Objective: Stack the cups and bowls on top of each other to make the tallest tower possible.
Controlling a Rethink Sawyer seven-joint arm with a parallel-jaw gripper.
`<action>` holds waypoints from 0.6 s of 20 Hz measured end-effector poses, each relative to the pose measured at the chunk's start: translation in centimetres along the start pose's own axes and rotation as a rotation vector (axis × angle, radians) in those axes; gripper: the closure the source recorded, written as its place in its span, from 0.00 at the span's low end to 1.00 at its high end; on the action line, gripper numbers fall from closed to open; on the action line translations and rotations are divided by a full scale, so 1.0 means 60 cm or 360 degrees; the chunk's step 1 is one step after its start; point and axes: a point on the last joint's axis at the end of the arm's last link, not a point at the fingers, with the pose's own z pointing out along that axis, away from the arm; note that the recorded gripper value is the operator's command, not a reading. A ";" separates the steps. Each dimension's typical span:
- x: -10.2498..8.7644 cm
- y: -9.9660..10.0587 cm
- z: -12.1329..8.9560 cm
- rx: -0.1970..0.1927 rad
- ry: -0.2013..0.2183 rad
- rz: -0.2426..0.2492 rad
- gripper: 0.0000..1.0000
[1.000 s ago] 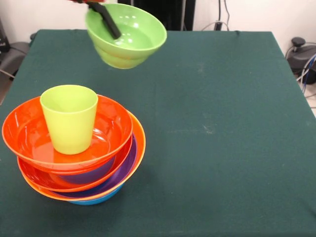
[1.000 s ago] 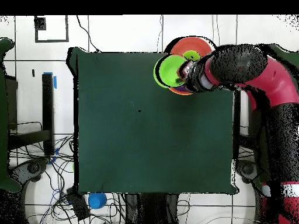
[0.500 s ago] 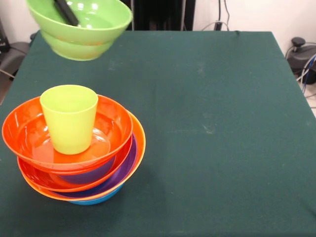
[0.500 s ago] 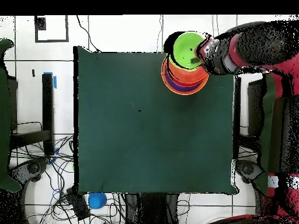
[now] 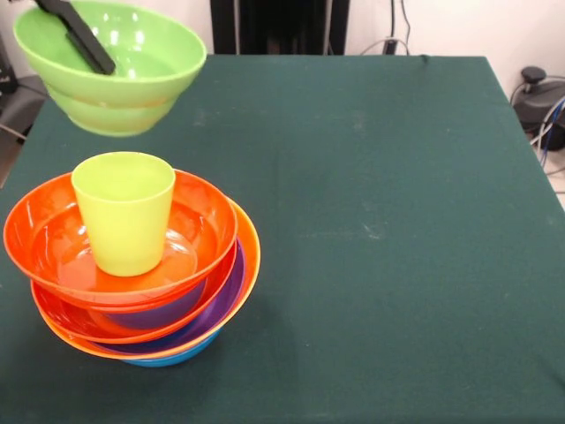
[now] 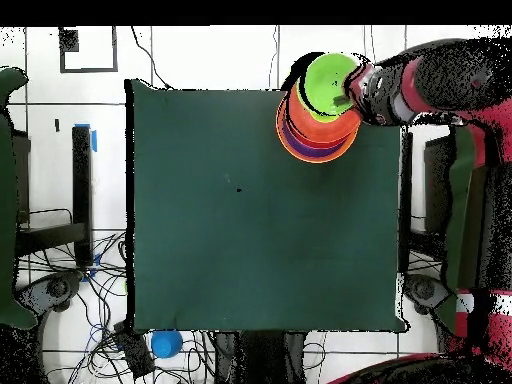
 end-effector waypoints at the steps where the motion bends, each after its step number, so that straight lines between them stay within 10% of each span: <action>1: -0.002 -0.002 0.006 -0.0004 0.0001 0.0000 1.00; 12: -0.034 -0.023 0.080 -0.0093 -0.0085 0.0039 1.00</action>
